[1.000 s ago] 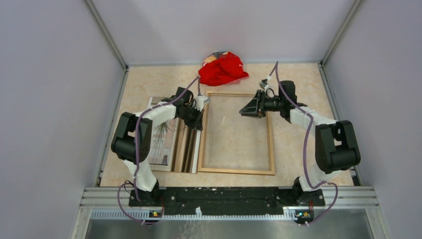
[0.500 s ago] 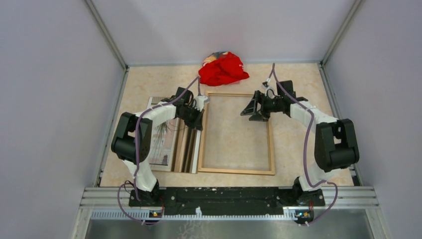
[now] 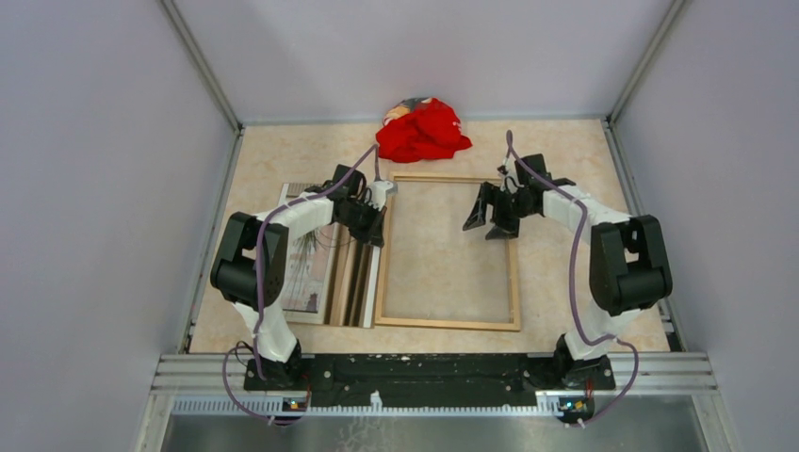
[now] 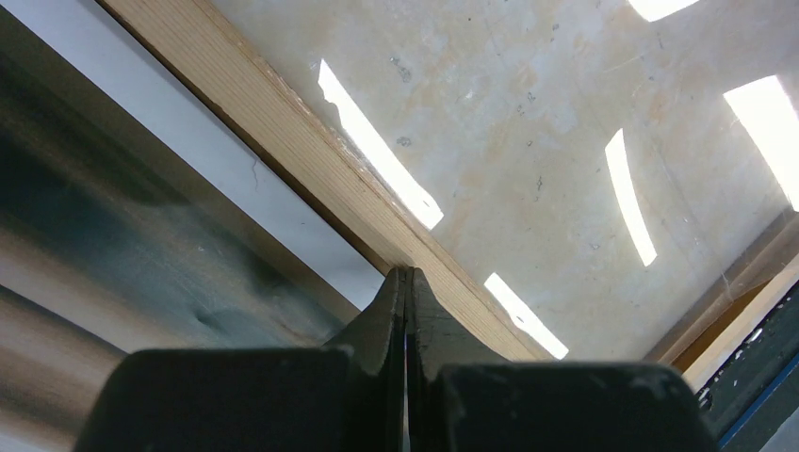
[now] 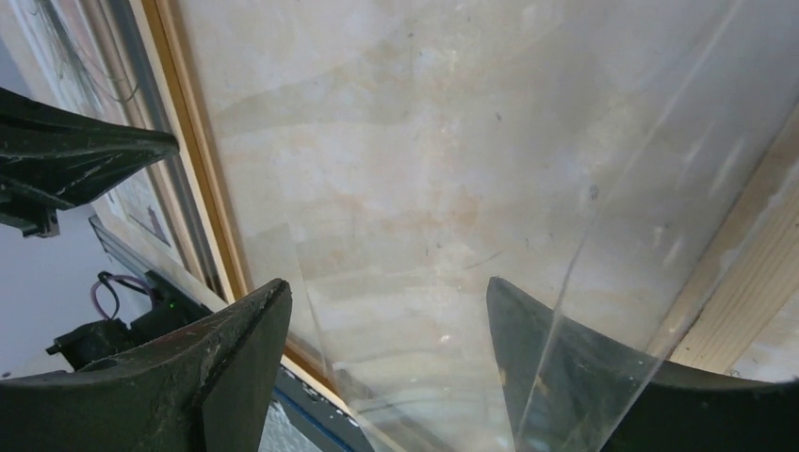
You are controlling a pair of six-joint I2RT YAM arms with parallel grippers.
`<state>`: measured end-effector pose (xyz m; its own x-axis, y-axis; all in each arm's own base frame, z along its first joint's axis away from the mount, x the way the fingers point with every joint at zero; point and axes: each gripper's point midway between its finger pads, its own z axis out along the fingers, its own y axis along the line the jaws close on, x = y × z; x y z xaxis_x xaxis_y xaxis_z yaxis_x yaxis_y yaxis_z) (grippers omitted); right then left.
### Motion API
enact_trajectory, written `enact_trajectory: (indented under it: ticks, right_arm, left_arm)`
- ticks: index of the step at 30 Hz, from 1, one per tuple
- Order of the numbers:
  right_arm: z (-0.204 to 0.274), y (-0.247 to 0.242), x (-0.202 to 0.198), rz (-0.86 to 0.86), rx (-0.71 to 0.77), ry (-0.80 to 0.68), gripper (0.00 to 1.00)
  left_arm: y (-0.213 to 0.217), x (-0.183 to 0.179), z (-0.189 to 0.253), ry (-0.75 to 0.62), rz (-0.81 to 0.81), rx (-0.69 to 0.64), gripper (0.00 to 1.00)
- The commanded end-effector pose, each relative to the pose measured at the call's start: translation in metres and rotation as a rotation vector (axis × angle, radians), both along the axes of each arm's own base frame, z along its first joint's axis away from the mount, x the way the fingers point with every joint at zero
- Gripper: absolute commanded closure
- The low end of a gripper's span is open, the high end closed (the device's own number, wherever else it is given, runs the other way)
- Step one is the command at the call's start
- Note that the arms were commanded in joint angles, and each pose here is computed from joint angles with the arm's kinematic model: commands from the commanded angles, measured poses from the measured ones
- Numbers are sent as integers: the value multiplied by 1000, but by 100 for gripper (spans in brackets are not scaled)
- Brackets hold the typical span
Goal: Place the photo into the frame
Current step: Place the photo frame item in the photo frame.
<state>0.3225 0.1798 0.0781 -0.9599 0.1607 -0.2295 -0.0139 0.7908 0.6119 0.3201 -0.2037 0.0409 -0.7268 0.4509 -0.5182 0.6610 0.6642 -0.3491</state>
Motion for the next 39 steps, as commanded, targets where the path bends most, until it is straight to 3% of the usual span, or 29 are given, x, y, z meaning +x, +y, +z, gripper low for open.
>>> enact_trajectory:
  ticks: [1,6,14,27,39]
  right_arm:
    - [3,5,13,23,-44,-42,23]
    - [1,6,13,27,-110,-44,18]
    - [5,-36,12,-17,-373,-52,2]
    - [-2,-30,8,-1,-341,-38,1]
    - [-7,-53,10,-24,-473,-31,1]
  left_arm:
    - [3,-10,-11,18,-24,34,100]
    - [3,-11,-11,21,-27,32,100]
    - [4,-12,-13,23,-25,36,100]
    - [2,-9,-8,13,-23,32,100]
    - [2,-9,-9,15,-26,32,100]
